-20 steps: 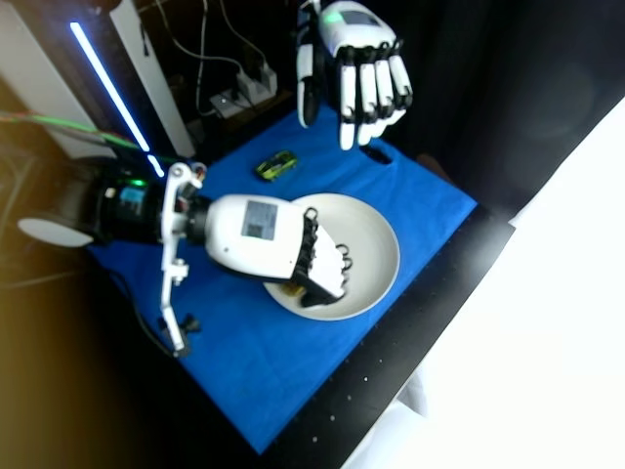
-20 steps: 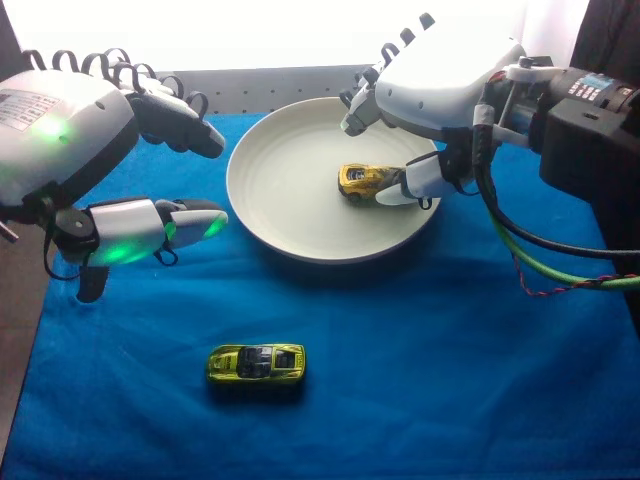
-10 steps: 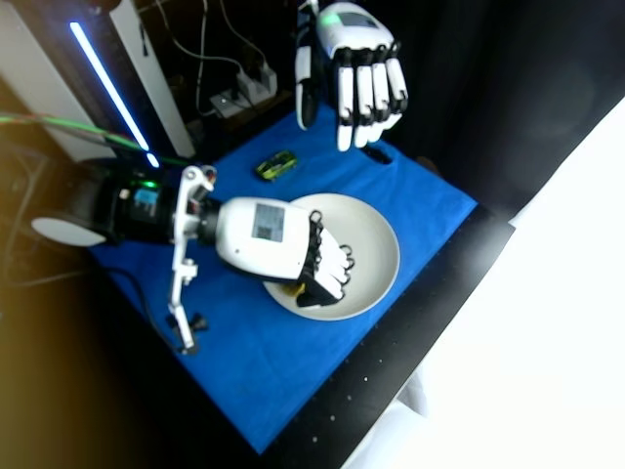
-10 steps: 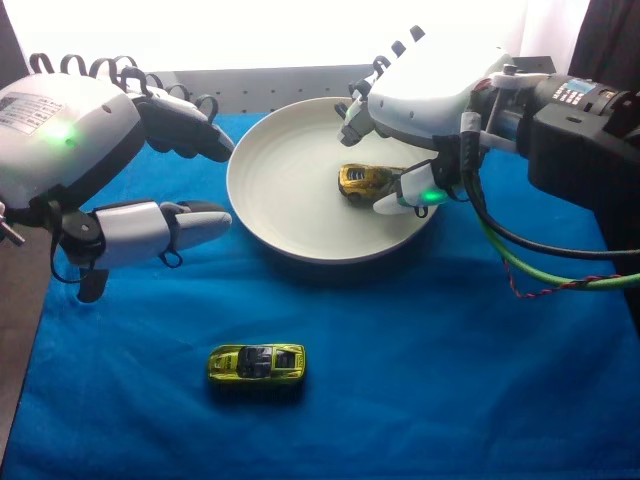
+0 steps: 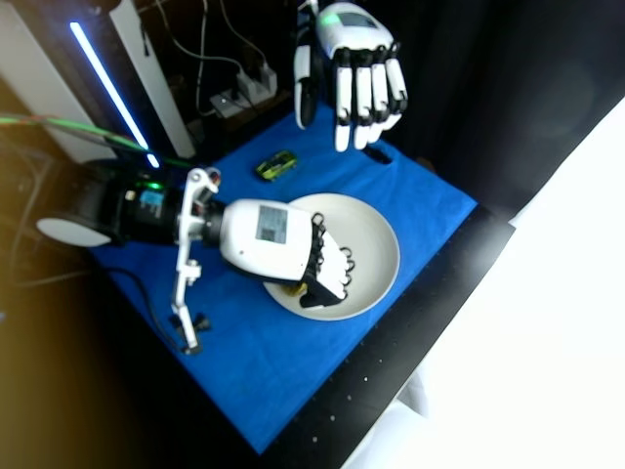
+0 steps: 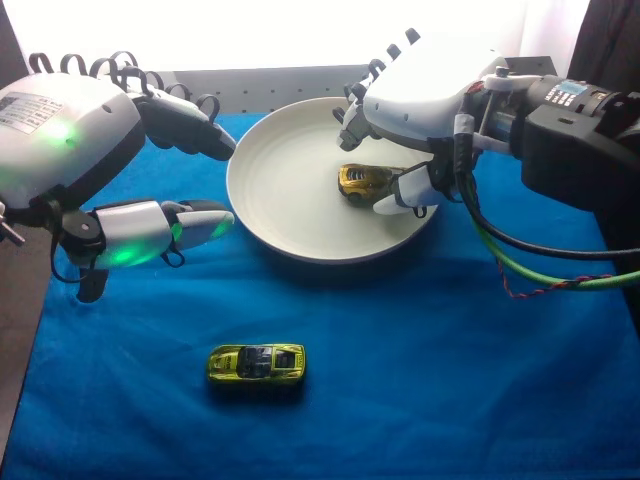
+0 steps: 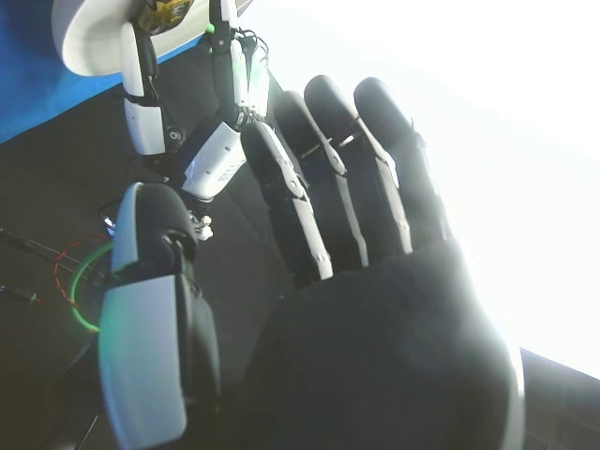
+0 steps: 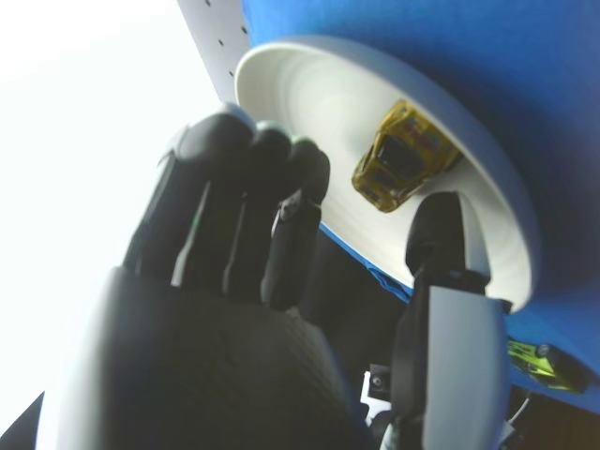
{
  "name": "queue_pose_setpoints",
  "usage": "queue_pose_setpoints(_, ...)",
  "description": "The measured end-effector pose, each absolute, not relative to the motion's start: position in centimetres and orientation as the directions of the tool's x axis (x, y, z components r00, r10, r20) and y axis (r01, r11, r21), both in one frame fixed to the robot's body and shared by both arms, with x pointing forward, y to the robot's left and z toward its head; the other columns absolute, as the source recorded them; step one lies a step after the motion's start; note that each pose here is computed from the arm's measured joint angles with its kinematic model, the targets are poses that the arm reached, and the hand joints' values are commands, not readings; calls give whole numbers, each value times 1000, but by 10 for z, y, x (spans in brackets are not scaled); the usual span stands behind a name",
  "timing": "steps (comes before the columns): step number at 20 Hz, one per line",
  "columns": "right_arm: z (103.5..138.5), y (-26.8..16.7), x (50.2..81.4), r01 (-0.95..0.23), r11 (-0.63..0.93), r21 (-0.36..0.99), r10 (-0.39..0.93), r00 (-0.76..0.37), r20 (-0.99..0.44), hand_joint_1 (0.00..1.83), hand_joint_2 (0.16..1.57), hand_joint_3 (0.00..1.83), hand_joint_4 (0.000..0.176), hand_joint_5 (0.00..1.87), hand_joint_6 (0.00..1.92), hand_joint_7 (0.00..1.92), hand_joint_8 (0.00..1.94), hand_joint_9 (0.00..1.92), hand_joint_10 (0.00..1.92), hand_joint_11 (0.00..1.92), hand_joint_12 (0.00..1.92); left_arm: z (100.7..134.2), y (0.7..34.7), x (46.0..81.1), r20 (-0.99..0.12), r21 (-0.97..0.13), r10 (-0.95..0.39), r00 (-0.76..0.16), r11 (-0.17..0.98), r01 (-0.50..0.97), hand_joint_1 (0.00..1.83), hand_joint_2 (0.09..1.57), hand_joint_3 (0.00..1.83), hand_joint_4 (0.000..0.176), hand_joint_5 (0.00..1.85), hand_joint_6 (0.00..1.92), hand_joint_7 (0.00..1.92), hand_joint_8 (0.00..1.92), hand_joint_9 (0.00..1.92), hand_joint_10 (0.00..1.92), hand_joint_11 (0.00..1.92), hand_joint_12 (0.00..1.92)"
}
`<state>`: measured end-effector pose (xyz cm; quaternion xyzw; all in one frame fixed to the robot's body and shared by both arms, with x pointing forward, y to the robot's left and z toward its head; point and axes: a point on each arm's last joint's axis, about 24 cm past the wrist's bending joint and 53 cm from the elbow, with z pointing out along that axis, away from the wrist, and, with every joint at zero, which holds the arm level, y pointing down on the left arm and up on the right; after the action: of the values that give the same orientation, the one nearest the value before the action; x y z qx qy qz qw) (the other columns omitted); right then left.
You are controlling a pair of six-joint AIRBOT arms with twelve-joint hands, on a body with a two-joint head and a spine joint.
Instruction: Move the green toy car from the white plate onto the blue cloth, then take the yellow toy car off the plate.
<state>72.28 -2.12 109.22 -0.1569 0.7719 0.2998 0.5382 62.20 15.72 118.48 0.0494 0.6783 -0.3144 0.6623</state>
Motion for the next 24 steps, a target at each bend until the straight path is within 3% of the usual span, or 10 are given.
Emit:
queue_pose_setpoints(1,1092,-21,723,-565,771,294,80,-372,-925,906,992,0,0,810,10,590,1242,600,1613,625,1921,1185,157,622,-929,-362,-350,-118,797,483,679,1089,0,22,850,172,749,461,574,942,342,1535)
queue_pose_setpoints(3,1091,-20,722,-565,771,294,77,-375,-924,930,992,0,0,837,15,630,1393,676,1720,744,1921,1185,157,622,-930,-361,-349,-118,797,484,703,1088,0,44,841,175,730,452,562,904,331,1511)
queue_pose_setpoints(6,1090,-21,722,-565,771,293,76,-376,-923,932,985,0,0,834,7,623,732,525,1159,401,1741,1185,157,622,-929,-361,-349,-118,797,484,660,1090,0,57,842,180,733,468,557,926,310,1546)
queue_pose_setpoints(11,1089,-20,722,-565,771,293,73,-378,-923,956,978,0,0,844,5,627,878,534,1286,433,1799,1185,157,622,-929,-361,-350,-118,797,484,663,1093,0,39,842,183,723,491,548,960,296,1559)
queue_pose_setpoints(13,1088,-19,722,-565,771,292,71,-379,-922,947,983,0,0,844,3,639,797,536,1261,428,1796,1185,156,621,-929,-362,-350,-119,796,485,639,1094,0,70,841,186,711,491,535,952,285,1560)
queue_pose_setpoints(15,1087,-19,722,-565,772,293,70,-381,-922,974,997,1,0,851,5,684,990,631,1402,576,1856,1185,157,621,-929,-363,-351,-118,796,484,644,1096,1,60,843,191,709,491,528,943,268,1558)
queue_pose_setpoints(18,1085,-17,722,-565,771,294,69,-384,-921,1023,1015,1,0,966,70,721,1013,701,1315,571,1772,1185,156,621,-929,-363,-352,-117,796,485,649,1104,1,65,839,232,692,530,524,979,287,1574)
queue_pose_setpoints(22,1085,-18,723,-563,773,292,70,-383,-921,1097,1060,2,0,824,459,702,1050,676,1316,581,1746,1187,157,621,-928,-363,-356,-112,795,485,630,1104,0,77,804,357,666,621,518,1015,289,1586)
queue_pose_setpoints(23,1084,-18,723,-563,773,292,69,-383,-921,1130,1125,4,0,890,965,728,1096,694,1348,599,1761,1187,157,621,-928,-363,-356,-110,795,486,642,1104,0,74,778,428,654,664,510,1030,279,1600)
queue_pose_setpoints(24,1083,-18,723,-562,773,293,69,-384,-921,1133,1082,0,0,742,740,722,974,670,1234,542,1702,1187,157,621,-927,-364,-358,-109,794,487,656,1099,0,66,765,470,658,667,523,1011,290,1591)
